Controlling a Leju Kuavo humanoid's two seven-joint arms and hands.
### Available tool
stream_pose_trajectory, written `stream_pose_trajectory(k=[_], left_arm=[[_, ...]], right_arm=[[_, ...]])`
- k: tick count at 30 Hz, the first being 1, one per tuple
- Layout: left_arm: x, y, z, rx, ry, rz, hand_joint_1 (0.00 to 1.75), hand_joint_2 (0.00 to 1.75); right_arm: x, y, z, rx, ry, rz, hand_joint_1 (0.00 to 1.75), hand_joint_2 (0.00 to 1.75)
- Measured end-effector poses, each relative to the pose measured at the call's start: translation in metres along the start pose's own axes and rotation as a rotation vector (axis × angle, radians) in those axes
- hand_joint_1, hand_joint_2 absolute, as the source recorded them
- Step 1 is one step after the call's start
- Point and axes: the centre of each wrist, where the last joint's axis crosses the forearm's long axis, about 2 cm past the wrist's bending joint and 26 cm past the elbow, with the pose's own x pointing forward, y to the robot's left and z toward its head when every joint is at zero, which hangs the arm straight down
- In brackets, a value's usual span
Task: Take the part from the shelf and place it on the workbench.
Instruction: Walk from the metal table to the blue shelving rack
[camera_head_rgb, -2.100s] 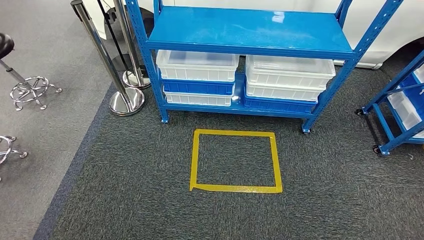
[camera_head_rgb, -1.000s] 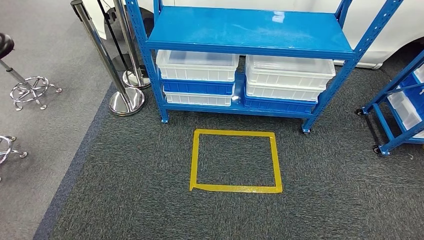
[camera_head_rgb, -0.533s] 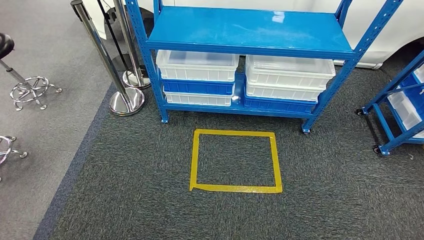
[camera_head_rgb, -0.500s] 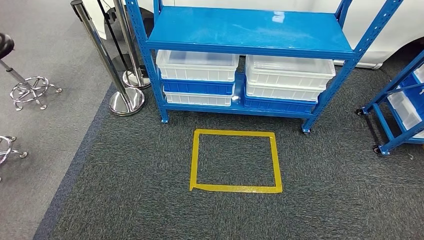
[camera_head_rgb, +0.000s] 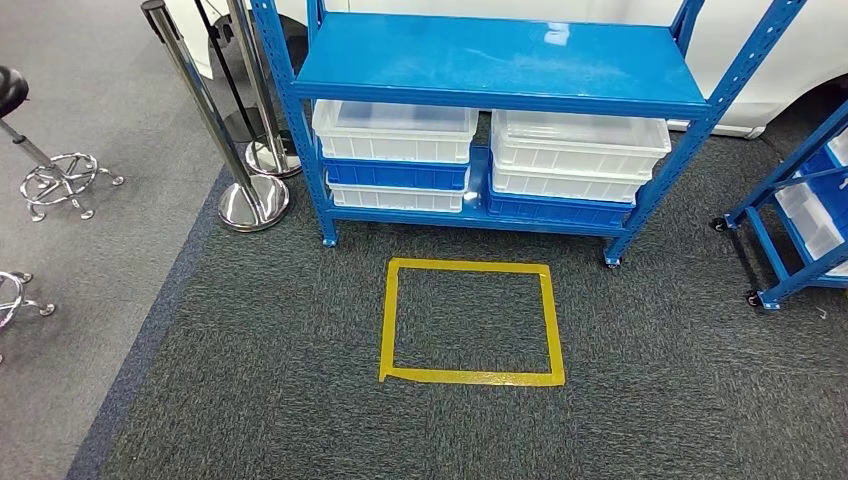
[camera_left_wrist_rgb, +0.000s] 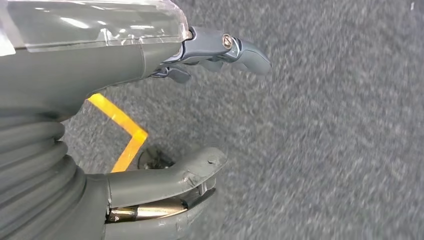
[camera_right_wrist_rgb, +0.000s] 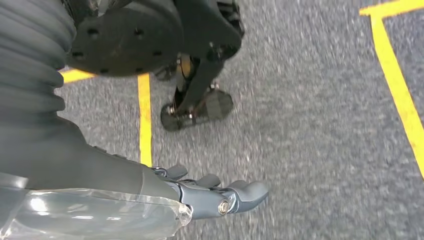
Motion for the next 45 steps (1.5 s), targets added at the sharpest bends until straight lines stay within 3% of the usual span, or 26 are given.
stream_pose_trajectory(k=[9,45], left_arm=[[-0.002,0.0032,-0.0004,-0.092,0.052,0.021,0.0,1.75],[-0.0007,0.0096,-0.0039,-0.082,0.135,0.133,0.0,1.75]], right_arm=[[-0.002,-0.001,0.0011,0.023,0.031,0.017,0.0,1.75],[-0.002,-0.0003,0.0012,0.062,0.048,0.034,0.0,1.75]])
